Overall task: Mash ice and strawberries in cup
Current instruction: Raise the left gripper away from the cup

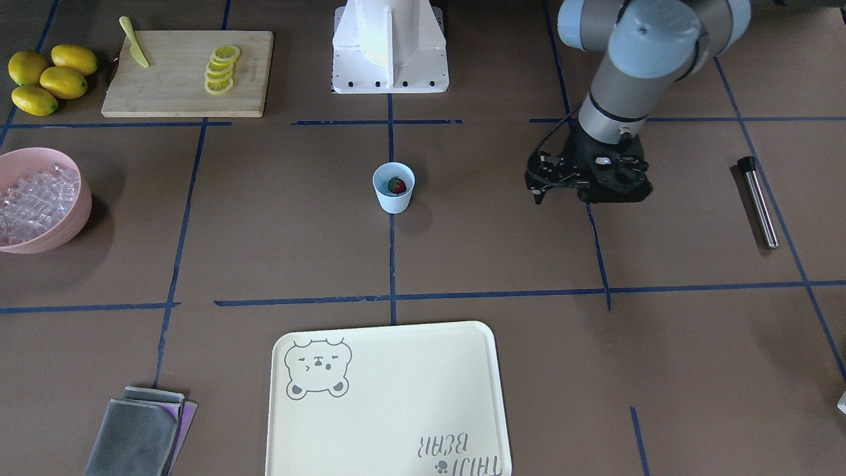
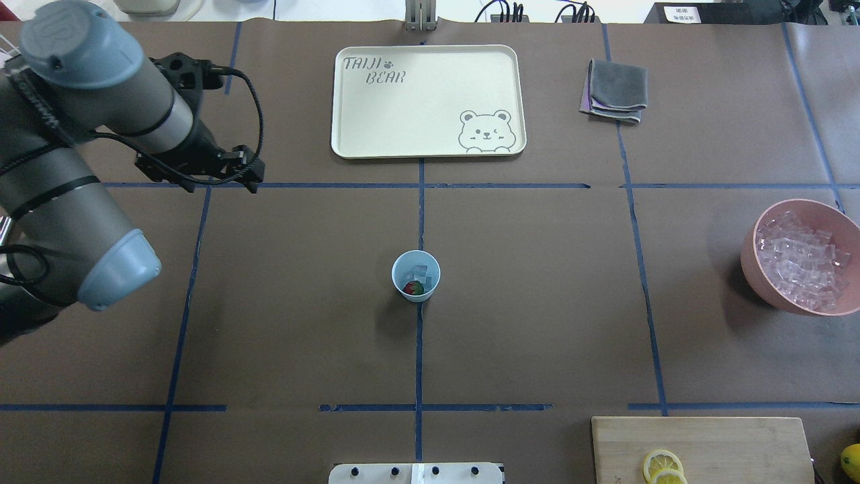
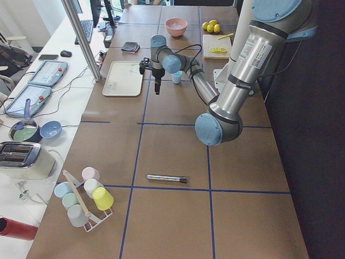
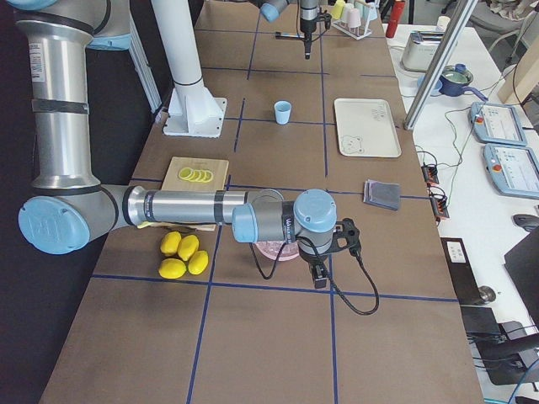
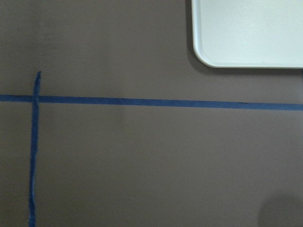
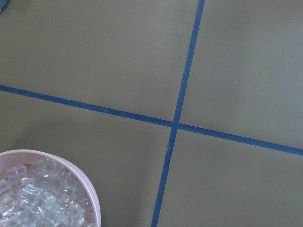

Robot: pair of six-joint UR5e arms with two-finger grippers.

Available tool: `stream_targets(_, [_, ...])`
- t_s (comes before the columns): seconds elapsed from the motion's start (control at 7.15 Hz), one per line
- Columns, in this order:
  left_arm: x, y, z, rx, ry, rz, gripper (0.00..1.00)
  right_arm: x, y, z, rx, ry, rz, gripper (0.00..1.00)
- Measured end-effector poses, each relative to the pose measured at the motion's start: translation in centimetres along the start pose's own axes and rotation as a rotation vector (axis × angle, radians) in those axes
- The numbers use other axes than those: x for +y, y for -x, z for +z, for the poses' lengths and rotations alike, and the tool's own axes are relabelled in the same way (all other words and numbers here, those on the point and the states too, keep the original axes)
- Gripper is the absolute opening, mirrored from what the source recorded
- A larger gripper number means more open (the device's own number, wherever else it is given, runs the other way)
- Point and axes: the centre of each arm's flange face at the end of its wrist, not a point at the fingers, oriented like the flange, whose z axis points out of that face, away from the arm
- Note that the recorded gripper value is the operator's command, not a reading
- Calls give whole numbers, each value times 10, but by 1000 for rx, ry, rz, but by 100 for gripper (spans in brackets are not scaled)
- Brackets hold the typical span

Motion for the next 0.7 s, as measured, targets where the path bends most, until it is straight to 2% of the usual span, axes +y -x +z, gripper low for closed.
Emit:
stream_targets(0.42, [-7, 173, -5, -44, 59, 106, 100, 4, 0, 0, -19, -2, 20, 99])
stream_targets(0.7, [14, 276, -3, -63, 55, 110, 100, 5, -2, 2, -19, 1, 29, 99])
